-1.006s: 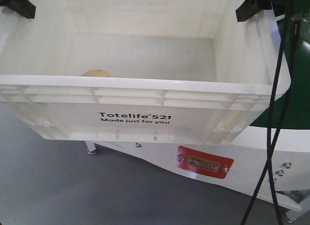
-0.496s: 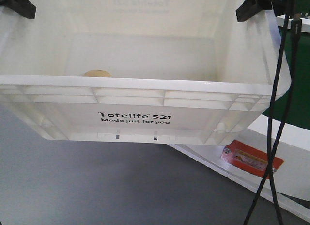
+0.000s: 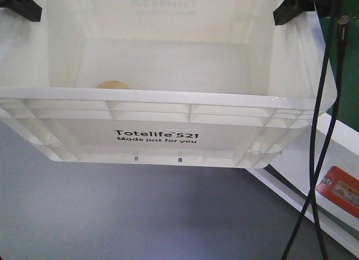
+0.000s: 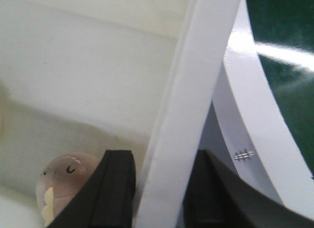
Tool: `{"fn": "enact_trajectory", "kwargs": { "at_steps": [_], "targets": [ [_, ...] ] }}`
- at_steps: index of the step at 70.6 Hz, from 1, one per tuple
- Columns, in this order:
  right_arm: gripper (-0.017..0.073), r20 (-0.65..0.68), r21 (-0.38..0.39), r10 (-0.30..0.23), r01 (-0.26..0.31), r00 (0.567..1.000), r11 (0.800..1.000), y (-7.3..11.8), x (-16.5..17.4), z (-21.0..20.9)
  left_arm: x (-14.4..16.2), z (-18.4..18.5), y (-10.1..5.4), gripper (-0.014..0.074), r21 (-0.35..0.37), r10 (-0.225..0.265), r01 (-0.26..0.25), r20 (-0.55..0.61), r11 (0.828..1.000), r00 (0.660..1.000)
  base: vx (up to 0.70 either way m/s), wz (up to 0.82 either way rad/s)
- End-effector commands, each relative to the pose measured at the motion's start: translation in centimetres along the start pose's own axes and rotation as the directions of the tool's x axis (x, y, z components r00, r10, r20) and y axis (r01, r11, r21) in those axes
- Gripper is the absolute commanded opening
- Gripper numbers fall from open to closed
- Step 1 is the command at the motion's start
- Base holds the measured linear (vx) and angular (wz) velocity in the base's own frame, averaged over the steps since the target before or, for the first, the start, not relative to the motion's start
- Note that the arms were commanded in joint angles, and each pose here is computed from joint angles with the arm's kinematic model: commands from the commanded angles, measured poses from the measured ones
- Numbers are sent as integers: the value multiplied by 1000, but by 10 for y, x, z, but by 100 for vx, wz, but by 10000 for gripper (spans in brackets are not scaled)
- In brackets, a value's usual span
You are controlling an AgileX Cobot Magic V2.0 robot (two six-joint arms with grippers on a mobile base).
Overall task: Place moving items into box and shelve
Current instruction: 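Hold the tote with both grippers while the base drives away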
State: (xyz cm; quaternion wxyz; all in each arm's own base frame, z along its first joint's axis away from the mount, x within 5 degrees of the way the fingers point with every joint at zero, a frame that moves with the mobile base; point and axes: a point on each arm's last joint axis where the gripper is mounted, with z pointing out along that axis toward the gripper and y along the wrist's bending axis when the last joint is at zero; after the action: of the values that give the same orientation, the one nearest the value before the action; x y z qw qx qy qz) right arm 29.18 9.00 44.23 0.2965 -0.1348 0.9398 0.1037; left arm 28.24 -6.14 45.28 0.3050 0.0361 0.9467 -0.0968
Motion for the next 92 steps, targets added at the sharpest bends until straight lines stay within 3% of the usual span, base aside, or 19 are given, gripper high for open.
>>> {"fn": "enact_trajectory", "kwargs": {
  "at_steps": [1,92],
  "targets": [
    [-12,120,-32,-39,43,992,999,8,-2,-35,-7,-34,-7,-17,42,4,-11,170,999,985,-10,54],
    [-12,120,-30,-39,43,992,999,8,-2,-35,-7,-34,-7,-17,42,4,-11,170,999,985,2,60]
  ]
}}
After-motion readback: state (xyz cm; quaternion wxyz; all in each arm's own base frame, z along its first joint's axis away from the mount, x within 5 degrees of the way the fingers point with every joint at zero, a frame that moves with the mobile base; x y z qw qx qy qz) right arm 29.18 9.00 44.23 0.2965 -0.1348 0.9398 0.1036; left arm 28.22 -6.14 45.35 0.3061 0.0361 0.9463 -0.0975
